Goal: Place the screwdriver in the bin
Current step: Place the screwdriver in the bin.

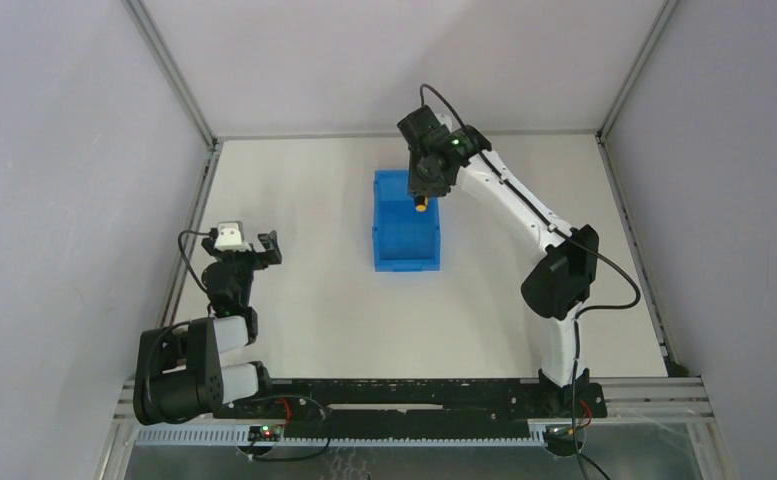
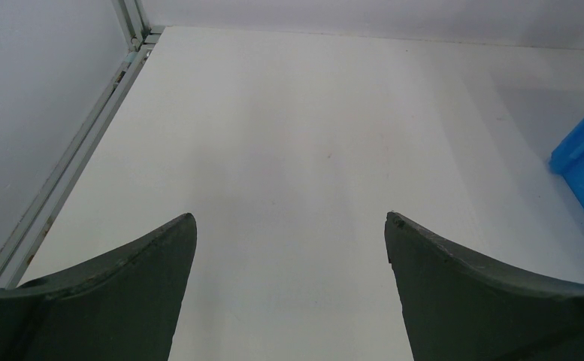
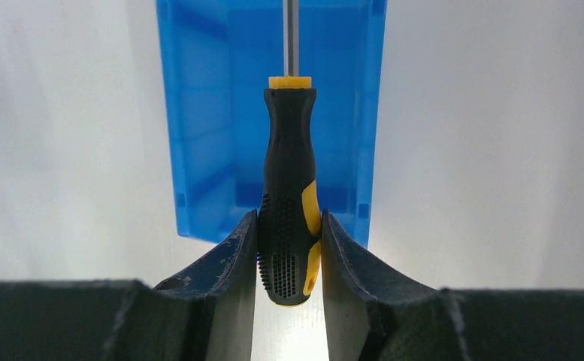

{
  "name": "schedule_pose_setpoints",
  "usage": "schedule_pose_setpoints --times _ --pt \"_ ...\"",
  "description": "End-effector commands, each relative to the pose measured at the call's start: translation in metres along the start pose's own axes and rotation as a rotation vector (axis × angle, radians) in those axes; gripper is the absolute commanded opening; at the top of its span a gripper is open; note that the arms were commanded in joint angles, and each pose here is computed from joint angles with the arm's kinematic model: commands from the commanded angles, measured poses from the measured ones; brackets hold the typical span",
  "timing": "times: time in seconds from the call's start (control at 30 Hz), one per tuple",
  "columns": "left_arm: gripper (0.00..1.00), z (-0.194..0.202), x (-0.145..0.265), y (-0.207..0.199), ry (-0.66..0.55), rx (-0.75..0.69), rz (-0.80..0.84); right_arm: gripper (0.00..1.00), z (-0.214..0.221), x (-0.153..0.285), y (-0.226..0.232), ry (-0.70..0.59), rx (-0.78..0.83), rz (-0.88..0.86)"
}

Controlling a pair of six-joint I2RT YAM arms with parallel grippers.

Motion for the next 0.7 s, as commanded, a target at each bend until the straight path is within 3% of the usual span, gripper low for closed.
schedule_pose_setpoints --times 0.0,0.33,0.67 --pt "1.00 -0.013 0.001 0.001 -0.079 -0.004 -0.012 0.00 0.017 0.001 0.008 0.007 -0.037 -0.008" --pt "1.00 -0.012 0.001 0.001 -0.077 -0.004 -0.011 0.00 0.057 -0.030 0.003 0.083 -0.024 0.030" --pt "1.00 -0.013 0.001 0.000 -0.079 -0.003 -0.010 0.00 0.069 -0.061 0.003 0.109 -0.004 0.058"
Point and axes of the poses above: each gripper's point midway between its finger pads, its own x axis back along the fingers, its own y axis along the line the jaws close on, z = x × y, the point moved 5 cm from there along x, back along the fingers, and after that the axes turned 13 degrees about -x, right-handed, at the moved point
